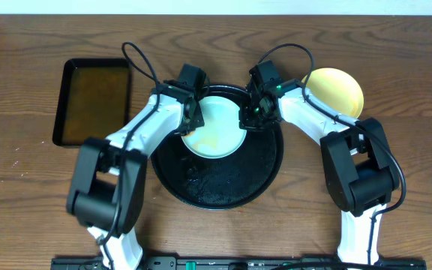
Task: Clean dirty plates on tray and stack at the side
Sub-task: 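Scrub the light-blue plate with the sponge in the left gripper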
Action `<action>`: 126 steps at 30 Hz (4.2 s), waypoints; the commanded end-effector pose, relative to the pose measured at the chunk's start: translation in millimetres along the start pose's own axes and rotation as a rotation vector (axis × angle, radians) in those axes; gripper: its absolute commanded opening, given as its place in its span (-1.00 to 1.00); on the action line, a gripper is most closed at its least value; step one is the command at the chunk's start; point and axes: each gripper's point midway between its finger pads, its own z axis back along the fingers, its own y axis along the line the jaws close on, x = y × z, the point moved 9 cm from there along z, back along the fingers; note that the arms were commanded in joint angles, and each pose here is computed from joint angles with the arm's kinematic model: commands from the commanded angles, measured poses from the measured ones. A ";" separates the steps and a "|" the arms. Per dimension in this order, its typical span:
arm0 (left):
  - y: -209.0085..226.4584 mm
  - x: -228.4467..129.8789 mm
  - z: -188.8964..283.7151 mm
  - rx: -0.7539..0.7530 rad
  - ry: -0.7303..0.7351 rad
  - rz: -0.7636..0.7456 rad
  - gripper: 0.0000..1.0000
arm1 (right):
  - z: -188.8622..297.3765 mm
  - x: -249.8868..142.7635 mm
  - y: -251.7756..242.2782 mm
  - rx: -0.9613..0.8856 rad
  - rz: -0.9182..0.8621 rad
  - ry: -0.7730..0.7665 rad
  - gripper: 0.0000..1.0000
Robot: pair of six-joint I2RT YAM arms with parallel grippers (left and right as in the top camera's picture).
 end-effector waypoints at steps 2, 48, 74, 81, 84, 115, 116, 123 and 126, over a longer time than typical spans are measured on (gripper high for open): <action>-11.2 2.3 26.8 -0.048 -0.101 0.038 -0.85 | -23.8 -12.0 -20.5 -0.136 -0.030 0.042 -0.98; -9.0 -17.0 9.4 -0.073 0.093 0.053 -0.85 | -23.7 -12.6 -20.8 -0.139 -0.030 0.045 -0.98; 10.2 -3.2 -40.0 0.025 0.063 -0.056 -0.85 | -23.6 -13.2 -21.1 -0.141 -0.031 0.048 -0.98; 29.3 16.6 -42.6 0.074 -0.012 -0.066 -0.85 | -23.6 -13.3 -21.2 -0.141 -0.031 0.049 -0.98; 29.9 20.4 -38.0 0.067 -0.030 -0.056 -0.85 | -23.6 -13.2 -21.1 -0.141 -0.031 0.049 -0.98; -42.8 -49.2 -14.0 -0.337 0.338 -0.057 -0.85 | -23.5 -13.6 -21.6 -0.146 -0.032 0.051 -0.98; -40.4 -50.9 -13.7 -0.318 0.345 -0.064 -0.85 | -23.5 -13.6 -21.6 -0.146 -0.032 0.051 -0.98; -2.3 -47.0 -19.2 0.056 0.231 -0.089 -0.85 | -23.5 -13.8 -21.7 -0.146 -0.032 0.052 -0.98; 10.2 -41.6 -18.3 0.187 0.164 -0.121 -0.85 | -23.5 -13.8 -21.6 -0.146 -0.032 0.051 -0.98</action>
